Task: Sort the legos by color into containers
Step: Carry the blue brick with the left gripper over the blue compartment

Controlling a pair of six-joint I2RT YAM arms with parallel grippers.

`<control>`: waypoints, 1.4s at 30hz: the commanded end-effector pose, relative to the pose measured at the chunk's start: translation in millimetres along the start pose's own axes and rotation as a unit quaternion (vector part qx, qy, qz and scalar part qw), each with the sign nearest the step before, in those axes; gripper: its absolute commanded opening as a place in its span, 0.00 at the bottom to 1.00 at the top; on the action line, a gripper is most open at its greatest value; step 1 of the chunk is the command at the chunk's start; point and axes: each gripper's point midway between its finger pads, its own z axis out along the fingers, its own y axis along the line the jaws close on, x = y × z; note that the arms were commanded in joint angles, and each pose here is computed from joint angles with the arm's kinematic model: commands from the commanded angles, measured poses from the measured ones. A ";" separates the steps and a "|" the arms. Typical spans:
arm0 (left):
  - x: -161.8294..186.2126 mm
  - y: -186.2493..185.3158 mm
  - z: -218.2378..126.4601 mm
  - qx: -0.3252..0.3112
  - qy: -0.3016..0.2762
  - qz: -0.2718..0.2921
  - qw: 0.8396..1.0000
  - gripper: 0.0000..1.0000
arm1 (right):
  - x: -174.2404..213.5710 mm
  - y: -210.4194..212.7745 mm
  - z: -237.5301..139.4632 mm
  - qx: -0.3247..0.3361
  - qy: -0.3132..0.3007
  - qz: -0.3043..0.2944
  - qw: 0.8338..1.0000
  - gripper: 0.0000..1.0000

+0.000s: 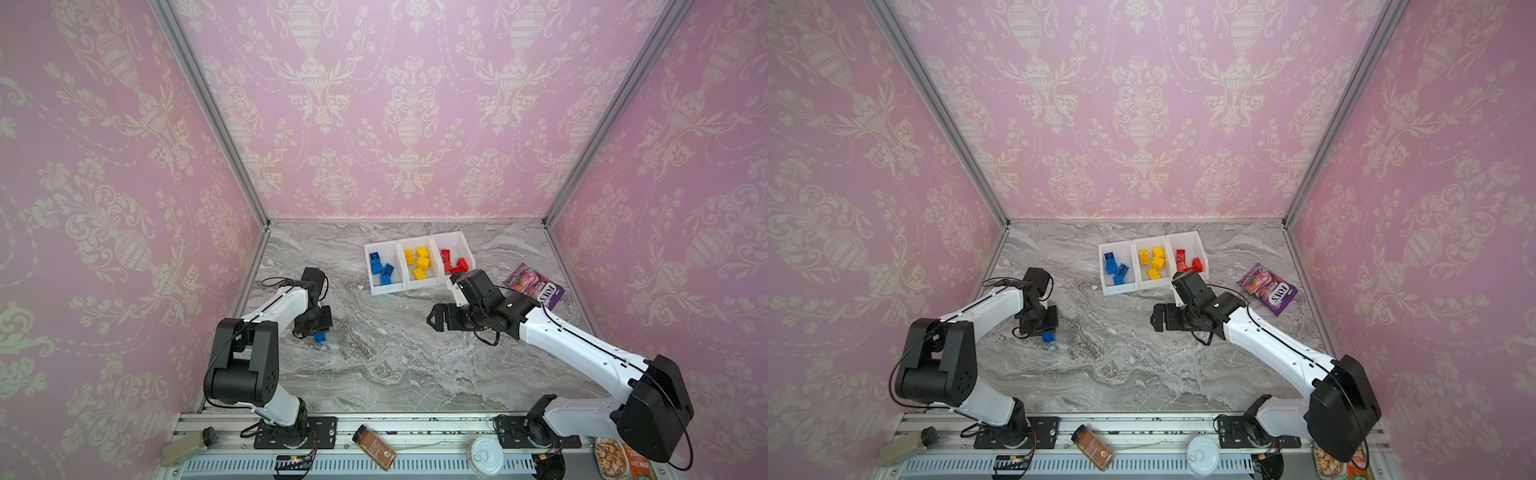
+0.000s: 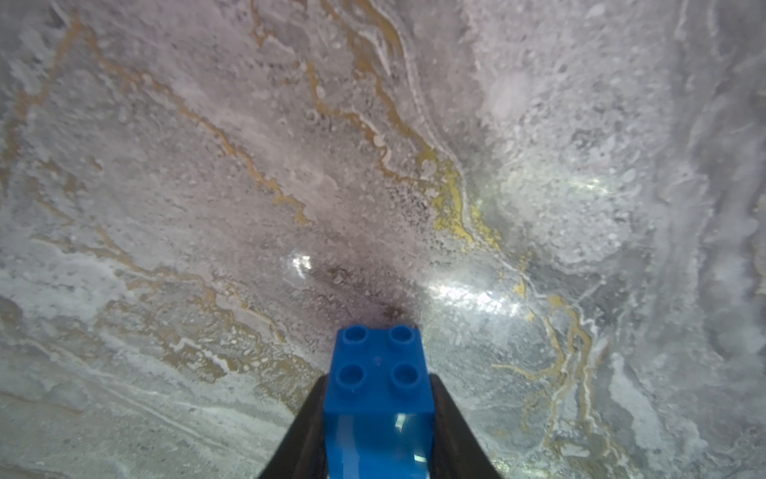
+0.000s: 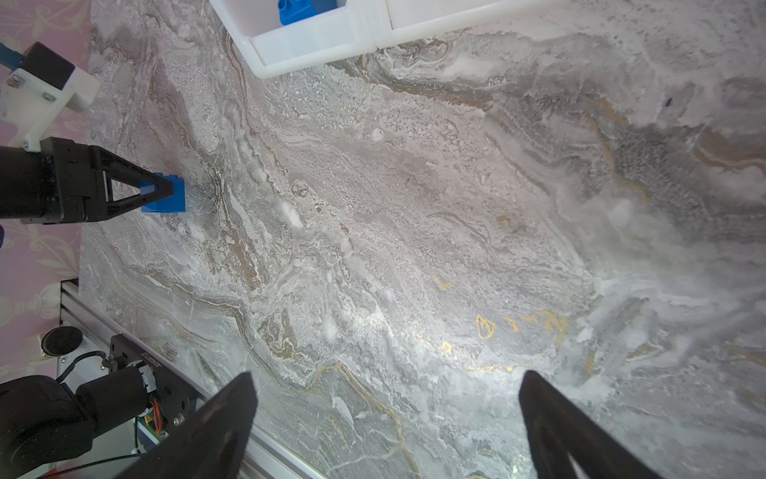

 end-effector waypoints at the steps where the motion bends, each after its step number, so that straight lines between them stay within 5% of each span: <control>1: 1.2 -5.2 -8.3 0.025 -0.005 -0.008 1.000 0.19 | -0.4 -2.4 -6.4 -0.001 -0.008 0.003 1.000 1.00; 12: -14.0 -39.1 -56.4 0.079 -0.059 0.005 0.995 0.19 | 2.3 -7.8 -5.1 0.008 -0.006 0.009 1.000 1.00; 26: -66.1 -160.0 -144.0 0.131 -0.166 0.121 0.970 0.21 | 5.8 -12.7 -3.8 0.008 -0.009 0.014 1.000 1.00; 42: -151.4 -258.5 -111.9 0.151 -0.205 0.184 0.949 0.22 | 6.3 -12.6 -14.2 0.003 -0.024 0.026 0.999 1.00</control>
